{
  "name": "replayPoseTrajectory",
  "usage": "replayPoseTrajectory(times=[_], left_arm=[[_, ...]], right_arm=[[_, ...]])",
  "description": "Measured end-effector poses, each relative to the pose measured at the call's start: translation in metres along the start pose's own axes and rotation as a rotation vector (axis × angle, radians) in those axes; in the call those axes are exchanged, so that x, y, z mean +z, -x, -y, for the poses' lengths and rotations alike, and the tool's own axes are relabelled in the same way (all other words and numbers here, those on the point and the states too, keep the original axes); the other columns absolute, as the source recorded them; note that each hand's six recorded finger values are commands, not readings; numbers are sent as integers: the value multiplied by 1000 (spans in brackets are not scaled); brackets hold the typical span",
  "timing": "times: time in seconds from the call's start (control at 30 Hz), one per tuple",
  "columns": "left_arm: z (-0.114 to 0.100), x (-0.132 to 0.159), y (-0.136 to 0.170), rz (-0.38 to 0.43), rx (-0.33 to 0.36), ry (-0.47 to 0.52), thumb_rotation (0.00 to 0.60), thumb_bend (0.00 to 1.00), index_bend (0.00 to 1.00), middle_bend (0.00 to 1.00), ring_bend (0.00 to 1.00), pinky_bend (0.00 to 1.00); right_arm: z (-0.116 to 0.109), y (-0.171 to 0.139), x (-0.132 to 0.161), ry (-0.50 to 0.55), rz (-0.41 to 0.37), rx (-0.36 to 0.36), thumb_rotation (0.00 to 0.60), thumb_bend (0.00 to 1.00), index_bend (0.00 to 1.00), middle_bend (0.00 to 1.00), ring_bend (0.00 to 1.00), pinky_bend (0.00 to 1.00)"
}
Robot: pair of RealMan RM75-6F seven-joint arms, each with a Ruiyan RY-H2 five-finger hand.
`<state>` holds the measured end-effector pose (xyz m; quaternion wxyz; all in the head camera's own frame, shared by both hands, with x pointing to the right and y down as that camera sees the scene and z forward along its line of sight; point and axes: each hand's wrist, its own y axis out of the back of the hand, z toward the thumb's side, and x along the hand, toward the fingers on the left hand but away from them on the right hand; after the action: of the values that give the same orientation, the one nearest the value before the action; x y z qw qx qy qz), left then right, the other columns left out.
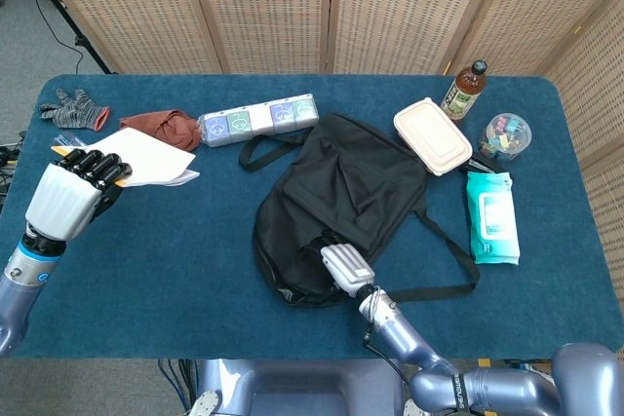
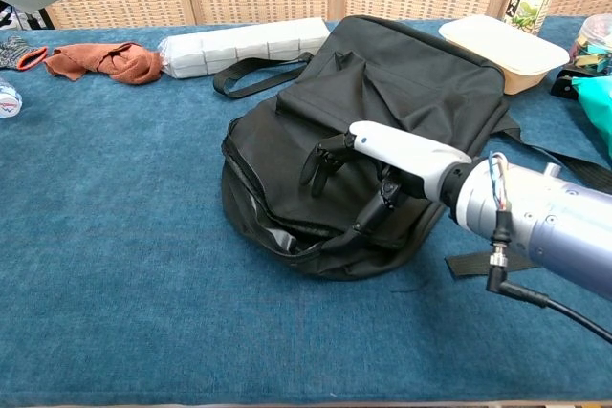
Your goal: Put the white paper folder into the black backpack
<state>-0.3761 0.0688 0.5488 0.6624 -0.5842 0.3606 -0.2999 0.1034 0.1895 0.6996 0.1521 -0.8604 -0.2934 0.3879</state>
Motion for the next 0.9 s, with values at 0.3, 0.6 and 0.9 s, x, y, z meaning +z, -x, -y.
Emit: replayPoseTrajectory(times=[0.3, 0.6, 0.9], left_arm=[[1, -2, 1, -2, -4, -1, 600, 495, 748, 614, 559, 660], [2, 0, 2, 1, -2, 5, 600, 493, 748, 614, 559, 660], [2, 7, 2, 18, 11, 17, 600, 493, 748, 614, 559, 660]], right_arm=[[-10, -1, 0, 3, 7, -27, 600, 515, 519, 567, 432, 395], [-19, -6, -4, -19, 8, -61, 600, 541, 566, 605, 465, 464], [-34, -10, -6, -4, 1, -115, 600, 542, 570, 623, 474, 524]])
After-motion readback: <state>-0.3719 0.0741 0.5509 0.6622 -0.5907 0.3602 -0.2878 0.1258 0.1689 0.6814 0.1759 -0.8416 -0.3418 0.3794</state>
